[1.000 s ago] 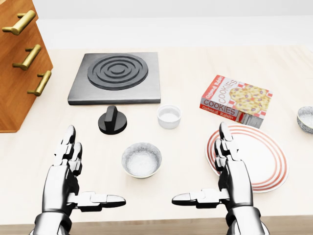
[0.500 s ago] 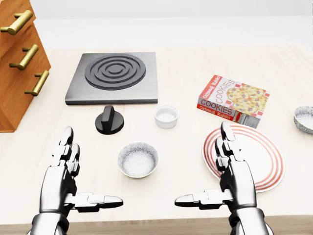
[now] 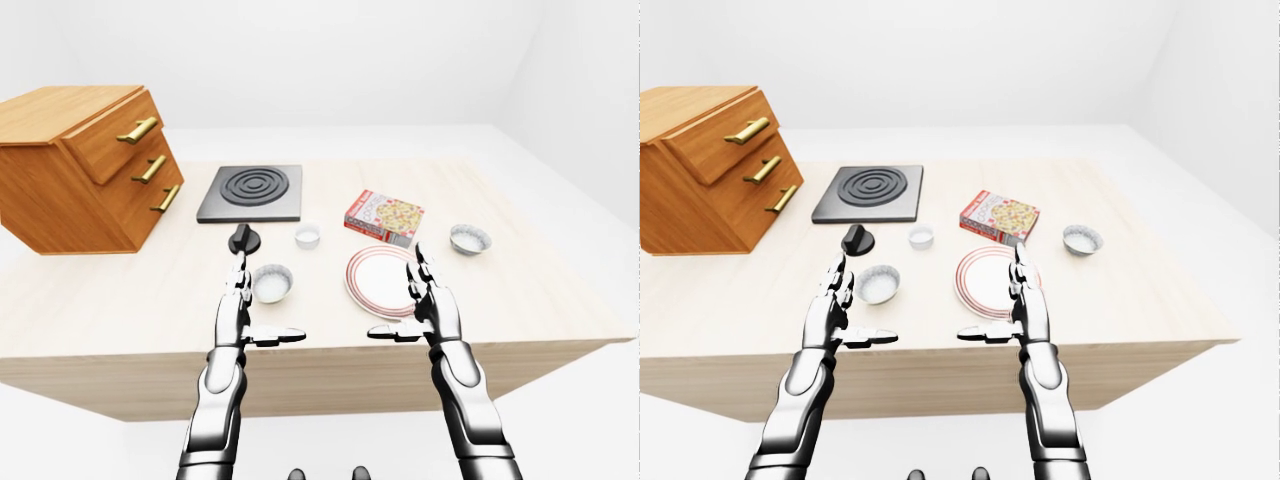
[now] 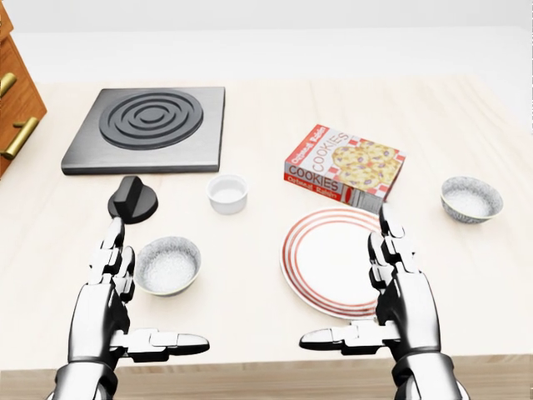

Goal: Pick the akita bowl next to the plate and place it on the plate.

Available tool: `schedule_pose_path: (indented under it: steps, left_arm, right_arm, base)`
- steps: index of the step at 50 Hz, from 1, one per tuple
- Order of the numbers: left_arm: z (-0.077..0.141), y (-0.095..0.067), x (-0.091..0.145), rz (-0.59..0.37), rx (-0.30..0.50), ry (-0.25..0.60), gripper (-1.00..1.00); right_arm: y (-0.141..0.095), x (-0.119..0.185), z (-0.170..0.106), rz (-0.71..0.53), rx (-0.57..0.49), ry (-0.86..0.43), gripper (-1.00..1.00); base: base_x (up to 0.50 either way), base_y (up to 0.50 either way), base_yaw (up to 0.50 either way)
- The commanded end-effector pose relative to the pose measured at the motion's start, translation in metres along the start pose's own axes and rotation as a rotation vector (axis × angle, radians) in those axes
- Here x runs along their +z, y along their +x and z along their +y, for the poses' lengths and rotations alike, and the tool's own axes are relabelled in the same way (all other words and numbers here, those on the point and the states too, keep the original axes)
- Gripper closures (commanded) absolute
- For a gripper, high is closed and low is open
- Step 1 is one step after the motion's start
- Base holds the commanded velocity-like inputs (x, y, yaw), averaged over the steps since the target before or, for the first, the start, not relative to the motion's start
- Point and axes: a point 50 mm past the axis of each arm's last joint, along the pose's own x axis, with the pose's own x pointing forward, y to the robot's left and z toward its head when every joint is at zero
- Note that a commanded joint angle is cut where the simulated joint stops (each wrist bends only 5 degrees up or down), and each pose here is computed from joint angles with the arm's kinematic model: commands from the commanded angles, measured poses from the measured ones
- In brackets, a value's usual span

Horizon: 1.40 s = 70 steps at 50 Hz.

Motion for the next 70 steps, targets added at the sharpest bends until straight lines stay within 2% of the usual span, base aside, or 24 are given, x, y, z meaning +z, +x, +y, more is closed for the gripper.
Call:
schedule_pose_path:
  steps: [1,46,53,70]
  left_arm:
    - [0.0,0.0,-0.001,0.003,0.001,0.002,-1.0]
    - [-0.001,-0.001,-0.001,0.007,-0.011,0.003,-1.0]
    - [-0.001,-0.001,0.0,0.007,-0.009,0.004,-1.0]
    - [-0.001,0.0,-0.002,0.006,-0.009,0.006,-1.0]
  right_arm:
    - [0.0,0.002,0.0,0.001,0.0,0.015,-1.0]
    - [0.0,0.001,0.0,0.009,0.002,0.01,-1.0]
    - [0.001,-0.005,0.006,0.031,0.027,-0.072,-1.0]
    - [-0.003,0.001,0.008,-0.014,0.059,-0.065,-1.0]
  base:
    - [-0.07,-0.35,0.0]
    - [-0.06,-0.33,0.0]
    - [0.0,-0.01,0.0]
    - [0.09,0.0,0.0]
